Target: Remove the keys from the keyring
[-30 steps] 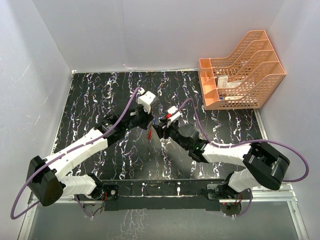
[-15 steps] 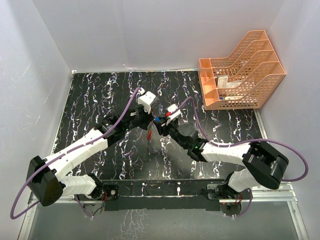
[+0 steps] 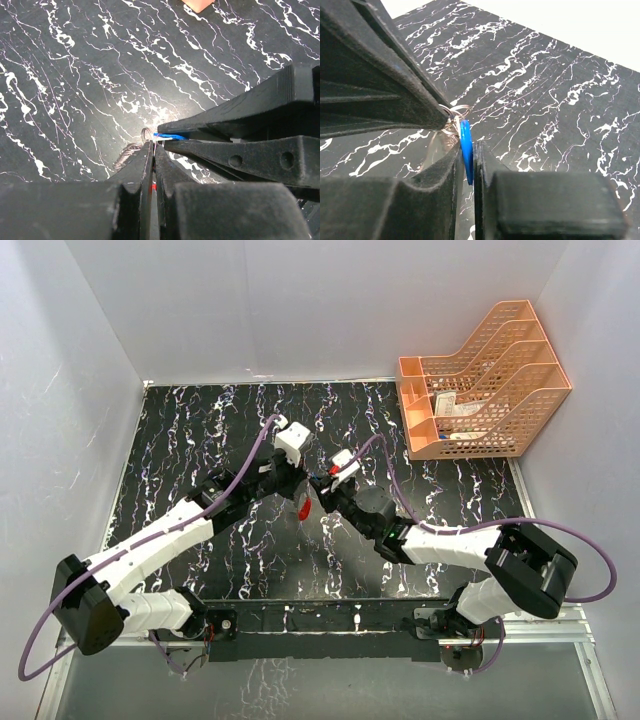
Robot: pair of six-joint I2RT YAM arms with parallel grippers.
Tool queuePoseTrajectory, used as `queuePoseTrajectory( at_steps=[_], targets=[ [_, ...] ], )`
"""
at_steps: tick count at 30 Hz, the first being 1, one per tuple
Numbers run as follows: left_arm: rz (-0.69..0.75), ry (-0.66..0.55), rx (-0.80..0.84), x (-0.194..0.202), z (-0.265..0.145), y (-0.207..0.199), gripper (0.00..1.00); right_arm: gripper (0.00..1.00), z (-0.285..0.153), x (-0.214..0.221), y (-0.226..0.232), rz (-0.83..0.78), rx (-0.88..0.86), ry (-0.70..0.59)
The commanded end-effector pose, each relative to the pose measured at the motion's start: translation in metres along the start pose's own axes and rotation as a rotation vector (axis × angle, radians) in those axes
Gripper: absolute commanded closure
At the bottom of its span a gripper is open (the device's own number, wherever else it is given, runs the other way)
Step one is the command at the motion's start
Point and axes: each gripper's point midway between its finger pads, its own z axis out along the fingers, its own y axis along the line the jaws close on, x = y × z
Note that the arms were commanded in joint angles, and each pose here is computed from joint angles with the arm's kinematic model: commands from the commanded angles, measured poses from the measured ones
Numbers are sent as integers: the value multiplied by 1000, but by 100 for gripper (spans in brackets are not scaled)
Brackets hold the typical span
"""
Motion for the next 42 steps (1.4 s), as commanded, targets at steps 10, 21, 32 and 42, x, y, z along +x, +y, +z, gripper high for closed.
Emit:
queuePoseTrajectory(
  at_steps=[10, 21, 32, 42],
  targets=[
    [-2, -81, -1, -27, -19, -3, 100, 100, -3, -53, -16, -114, 66, -75],
    [-15, -112, 7, -33, -23, -5, 69, 100, -7, -77, -21, -177, 73, -36],
    [9, -287, 7, -67, -40, -4, 77, 100, -17, -119, -22, -266, 92, -7],
    [-10, -369, -47, -69, -49, 6, 76, 100, -35, -154, -12, -481, 154, 140]
  ],
)
